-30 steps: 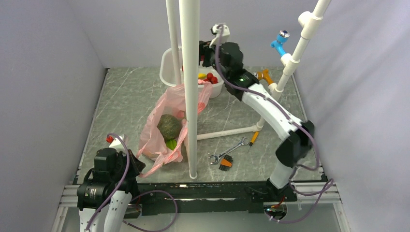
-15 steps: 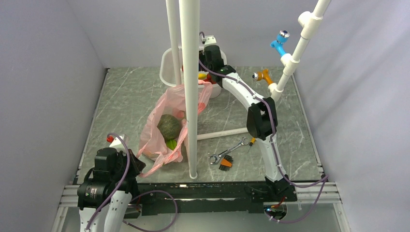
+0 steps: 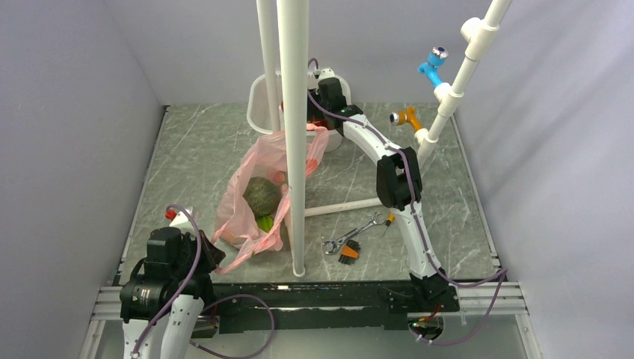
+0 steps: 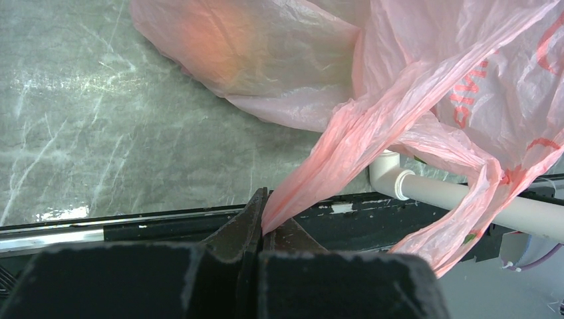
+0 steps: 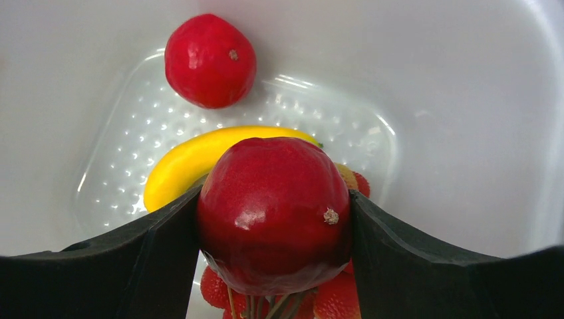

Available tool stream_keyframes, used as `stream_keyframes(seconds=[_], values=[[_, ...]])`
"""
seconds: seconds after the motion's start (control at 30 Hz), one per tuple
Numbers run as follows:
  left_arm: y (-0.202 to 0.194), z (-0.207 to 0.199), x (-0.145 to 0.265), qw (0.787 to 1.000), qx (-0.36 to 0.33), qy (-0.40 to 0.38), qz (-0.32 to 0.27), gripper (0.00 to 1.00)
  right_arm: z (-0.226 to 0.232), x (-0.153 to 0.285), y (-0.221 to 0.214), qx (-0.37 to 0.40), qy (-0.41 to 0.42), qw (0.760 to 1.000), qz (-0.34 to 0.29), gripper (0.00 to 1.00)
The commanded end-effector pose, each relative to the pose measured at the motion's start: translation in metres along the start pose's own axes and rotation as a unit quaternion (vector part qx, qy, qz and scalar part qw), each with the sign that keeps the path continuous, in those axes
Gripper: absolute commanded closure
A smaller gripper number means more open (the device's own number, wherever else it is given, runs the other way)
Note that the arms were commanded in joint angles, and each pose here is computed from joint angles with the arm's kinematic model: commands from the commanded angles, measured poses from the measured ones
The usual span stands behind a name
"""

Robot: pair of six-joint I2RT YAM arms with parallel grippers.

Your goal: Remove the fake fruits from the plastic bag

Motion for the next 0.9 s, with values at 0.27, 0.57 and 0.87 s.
stream_keyframes(seconds=[0.27, 0.57, 0.87], values=[[0.006, -0.002, -0.003, 1.000, 0.001, -0.005, -0.002, 1.00, 0.016, -0.015, -0.015, -0.022, 0.035, 0.999, 0.015, 0.49], [0.006, -0.003, -0.003, 1.000, 0.001, -0.006, -0.004, 1.00, 0.023, 0.012, 0.017, -0.010, 0.041, 0.999, 0.003, 0.04], [0.007, -0.003, -0.002, 1.000, 0.000, -0.007, -0.007, 1.00, 0.023, 0.075, 0.067, -0.022, 0.026, 0.999, -0.016, 0.01]])
Point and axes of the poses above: each gripper's point midway between its finger pads, its own x axis back along the fingers, its own z axis along the line the jaws close on, y = z × x, the point moved 2 cm from there along x, back along the fingers, and after that the axes turned 8 degrees about -x, right-handed, at the moved point
